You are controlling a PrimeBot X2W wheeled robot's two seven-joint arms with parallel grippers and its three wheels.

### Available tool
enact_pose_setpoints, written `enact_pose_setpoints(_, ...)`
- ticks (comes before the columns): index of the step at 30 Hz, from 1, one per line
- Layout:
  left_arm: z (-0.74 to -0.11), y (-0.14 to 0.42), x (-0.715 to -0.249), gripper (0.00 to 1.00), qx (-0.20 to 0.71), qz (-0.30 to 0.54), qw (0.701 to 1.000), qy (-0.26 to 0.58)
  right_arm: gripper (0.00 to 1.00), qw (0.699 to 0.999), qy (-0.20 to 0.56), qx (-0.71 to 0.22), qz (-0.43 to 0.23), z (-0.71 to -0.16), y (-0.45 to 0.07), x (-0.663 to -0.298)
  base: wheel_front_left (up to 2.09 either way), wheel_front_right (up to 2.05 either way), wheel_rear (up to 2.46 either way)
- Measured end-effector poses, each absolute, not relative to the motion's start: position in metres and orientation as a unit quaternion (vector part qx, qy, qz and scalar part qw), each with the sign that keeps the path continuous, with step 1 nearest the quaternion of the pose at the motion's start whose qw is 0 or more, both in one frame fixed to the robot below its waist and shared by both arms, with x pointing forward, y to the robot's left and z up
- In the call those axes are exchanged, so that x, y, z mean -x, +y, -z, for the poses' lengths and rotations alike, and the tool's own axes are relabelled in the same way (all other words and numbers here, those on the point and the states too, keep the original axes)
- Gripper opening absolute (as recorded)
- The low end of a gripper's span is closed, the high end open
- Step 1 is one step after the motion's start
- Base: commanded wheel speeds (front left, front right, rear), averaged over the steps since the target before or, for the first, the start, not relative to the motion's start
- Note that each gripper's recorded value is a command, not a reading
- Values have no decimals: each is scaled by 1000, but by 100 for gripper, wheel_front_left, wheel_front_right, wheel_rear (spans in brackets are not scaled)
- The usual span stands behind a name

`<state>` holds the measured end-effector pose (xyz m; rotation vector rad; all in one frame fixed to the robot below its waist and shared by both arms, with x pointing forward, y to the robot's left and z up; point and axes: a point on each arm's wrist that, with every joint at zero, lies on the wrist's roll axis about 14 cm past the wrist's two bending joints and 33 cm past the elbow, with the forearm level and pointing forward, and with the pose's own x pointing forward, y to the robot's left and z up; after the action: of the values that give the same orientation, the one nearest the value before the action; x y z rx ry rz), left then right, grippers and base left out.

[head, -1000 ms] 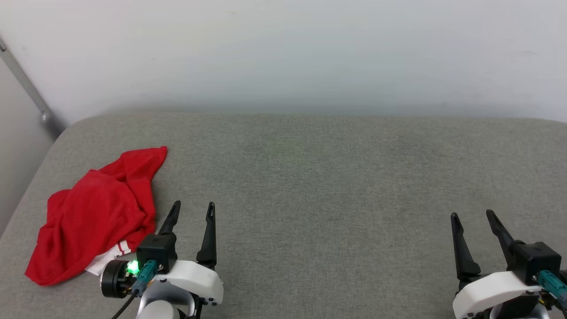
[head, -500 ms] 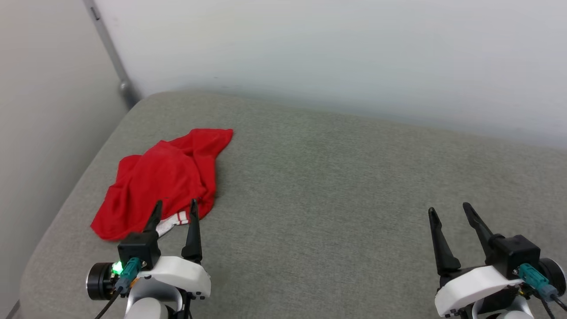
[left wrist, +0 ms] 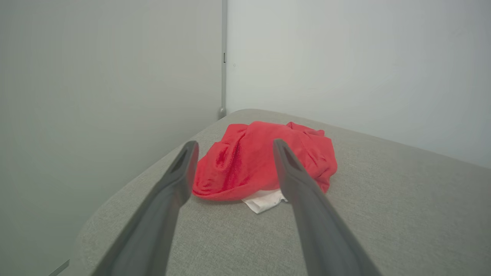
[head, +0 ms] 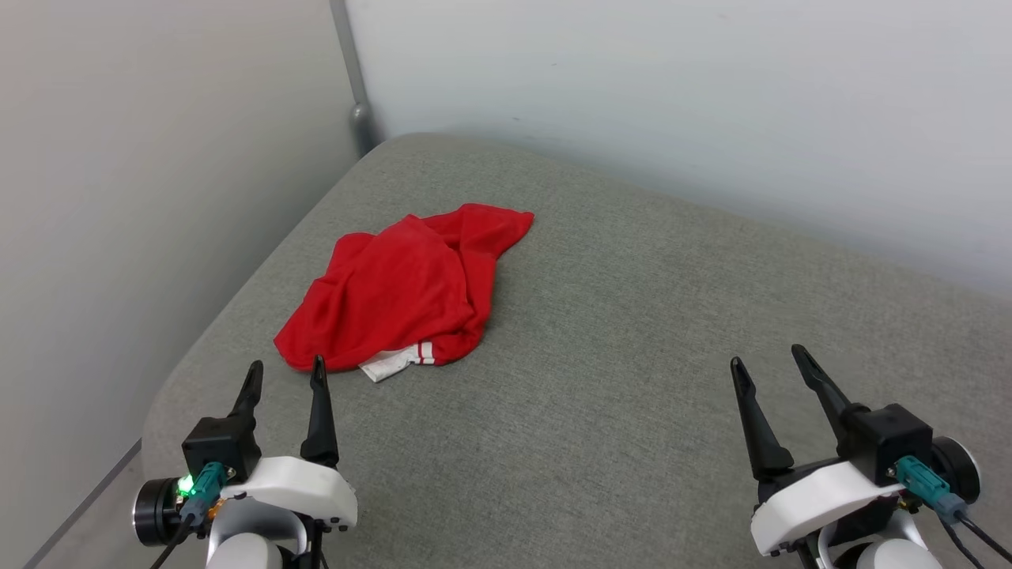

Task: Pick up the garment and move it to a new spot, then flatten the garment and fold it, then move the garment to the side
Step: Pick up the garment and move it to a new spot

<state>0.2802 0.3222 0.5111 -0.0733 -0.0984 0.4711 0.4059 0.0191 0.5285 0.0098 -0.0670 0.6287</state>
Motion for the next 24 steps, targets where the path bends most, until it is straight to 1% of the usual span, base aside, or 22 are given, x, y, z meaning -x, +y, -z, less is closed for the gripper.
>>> enact_pose_setpoints(6,-510,332,-270,100,37,-253,966,-48,100,945,-29,-5,-327,-526,32,-405,0,0,0)
enact_pose_setpoints(14,-515,334,-275,100,32,-256,965,-51,100,945,-25,-4,-326,-523,33,-409,0,0,0)
enact_pose_setpoints(19,-528,333,-293,100,18,-240,968,-63,100,947,-21,-5,-321,-520,29,-411,0,0,0)
enact_pose_setpoints(24,-547,335,-330,100,19,-216,973,-77,100,950,-15,-2,-312,-518,24,-418,0,0,0)
